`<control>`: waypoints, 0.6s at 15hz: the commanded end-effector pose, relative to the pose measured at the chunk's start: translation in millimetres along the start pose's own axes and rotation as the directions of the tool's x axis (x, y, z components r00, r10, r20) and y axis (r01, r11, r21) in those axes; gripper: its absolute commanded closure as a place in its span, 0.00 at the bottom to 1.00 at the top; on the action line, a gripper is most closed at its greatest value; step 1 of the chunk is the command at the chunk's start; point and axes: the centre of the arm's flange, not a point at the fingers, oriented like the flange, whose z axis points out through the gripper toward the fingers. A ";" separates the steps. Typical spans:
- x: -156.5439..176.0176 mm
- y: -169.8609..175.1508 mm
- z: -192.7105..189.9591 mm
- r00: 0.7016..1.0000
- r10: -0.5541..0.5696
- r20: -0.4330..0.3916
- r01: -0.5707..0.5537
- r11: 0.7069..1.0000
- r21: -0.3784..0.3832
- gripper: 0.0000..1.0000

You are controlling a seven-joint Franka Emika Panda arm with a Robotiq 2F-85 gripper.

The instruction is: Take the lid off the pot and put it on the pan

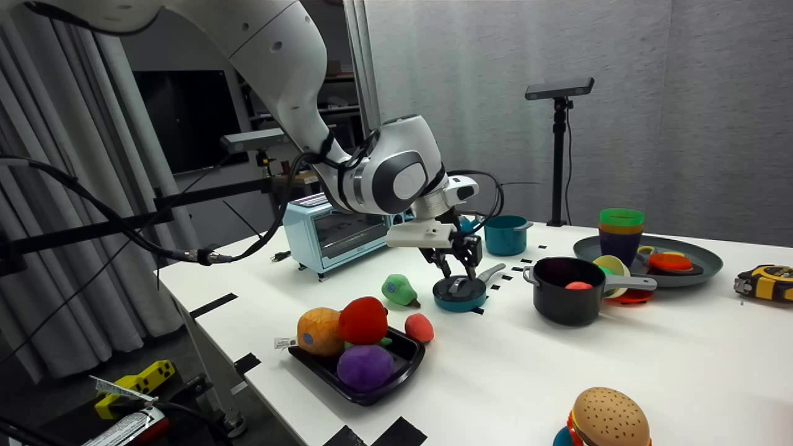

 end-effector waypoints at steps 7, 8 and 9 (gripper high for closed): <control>8.4 5.4 -4.9 0.999 0.021 -0.033 -0.022 1.000 -0.008 0.00; 9.8 5.5 -7.0 0.999 0.021 -0.037 -0.021 1.000 -0.008 0.00; 11.2 5.6 -9.3 0.999 0.021 -0.042 -0.022 1.000 -0.008 0.00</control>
